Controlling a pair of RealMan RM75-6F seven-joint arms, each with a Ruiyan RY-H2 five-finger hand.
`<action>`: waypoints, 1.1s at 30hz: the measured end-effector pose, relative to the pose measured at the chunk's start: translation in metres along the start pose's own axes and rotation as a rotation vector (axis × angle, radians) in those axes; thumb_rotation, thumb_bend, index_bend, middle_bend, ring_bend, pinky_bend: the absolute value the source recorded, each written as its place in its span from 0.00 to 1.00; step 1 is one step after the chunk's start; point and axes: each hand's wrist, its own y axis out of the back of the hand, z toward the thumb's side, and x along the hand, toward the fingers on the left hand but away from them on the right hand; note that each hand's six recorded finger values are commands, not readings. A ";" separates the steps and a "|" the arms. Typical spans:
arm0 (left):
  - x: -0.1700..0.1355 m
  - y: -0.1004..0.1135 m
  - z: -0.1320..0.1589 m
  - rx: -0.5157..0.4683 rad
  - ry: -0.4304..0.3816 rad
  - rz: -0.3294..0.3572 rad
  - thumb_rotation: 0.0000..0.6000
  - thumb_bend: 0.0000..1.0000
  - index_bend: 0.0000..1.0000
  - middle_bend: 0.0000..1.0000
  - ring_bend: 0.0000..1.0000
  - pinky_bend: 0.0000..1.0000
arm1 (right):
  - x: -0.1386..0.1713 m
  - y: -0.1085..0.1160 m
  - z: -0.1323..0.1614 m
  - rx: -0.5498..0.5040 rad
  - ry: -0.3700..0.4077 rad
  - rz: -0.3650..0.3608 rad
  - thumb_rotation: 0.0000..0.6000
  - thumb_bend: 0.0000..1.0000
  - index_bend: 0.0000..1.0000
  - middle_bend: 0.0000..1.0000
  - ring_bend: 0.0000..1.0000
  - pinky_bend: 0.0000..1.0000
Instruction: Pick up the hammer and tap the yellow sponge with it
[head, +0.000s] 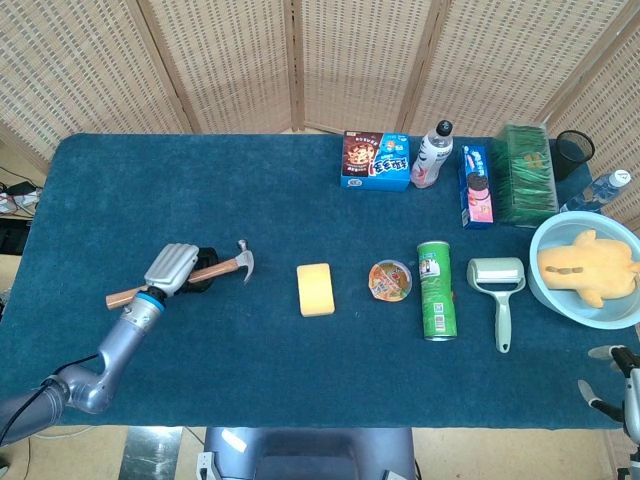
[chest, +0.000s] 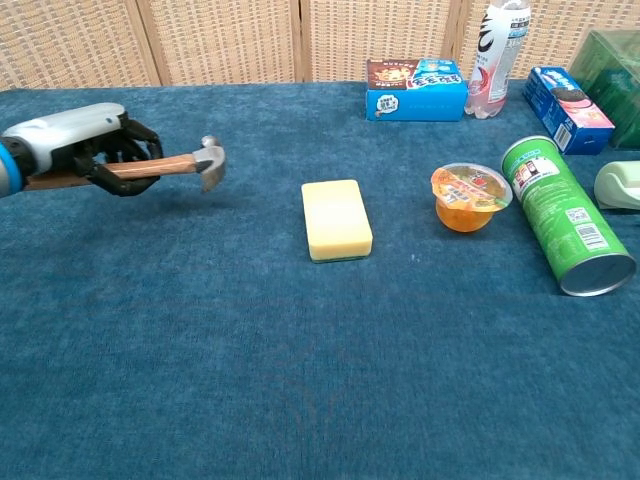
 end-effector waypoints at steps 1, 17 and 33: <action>0.003 -0.003 0.005 0.009 -0.009 -0.005 1.00 0.42 0.63 0.56 0.42 0.47 | 0.000 0.000 0.000 -0.001 -0.001 0.000 1.00 0.25 0.41 0.44 0.48 0.40; 0.024 -0.017 0.034 0.128 -0.030 -0.079 1.00 0.13 0.00 0.11 0.01 0.13 | 0.004 0.004 -0.008 -0.006 -0.018 -0.013 1.00 0.25 0.41 0.44 0.48 0.39; -0.025 0.018 0.009 0.079 0.030 0.011 1.00 0.13 0.00 0.11 0.01 0.14 | -0.009 0.000 0.003 -0.006 0.032 0.009 1.00 0.25 0.41 0.44 0.47 0.39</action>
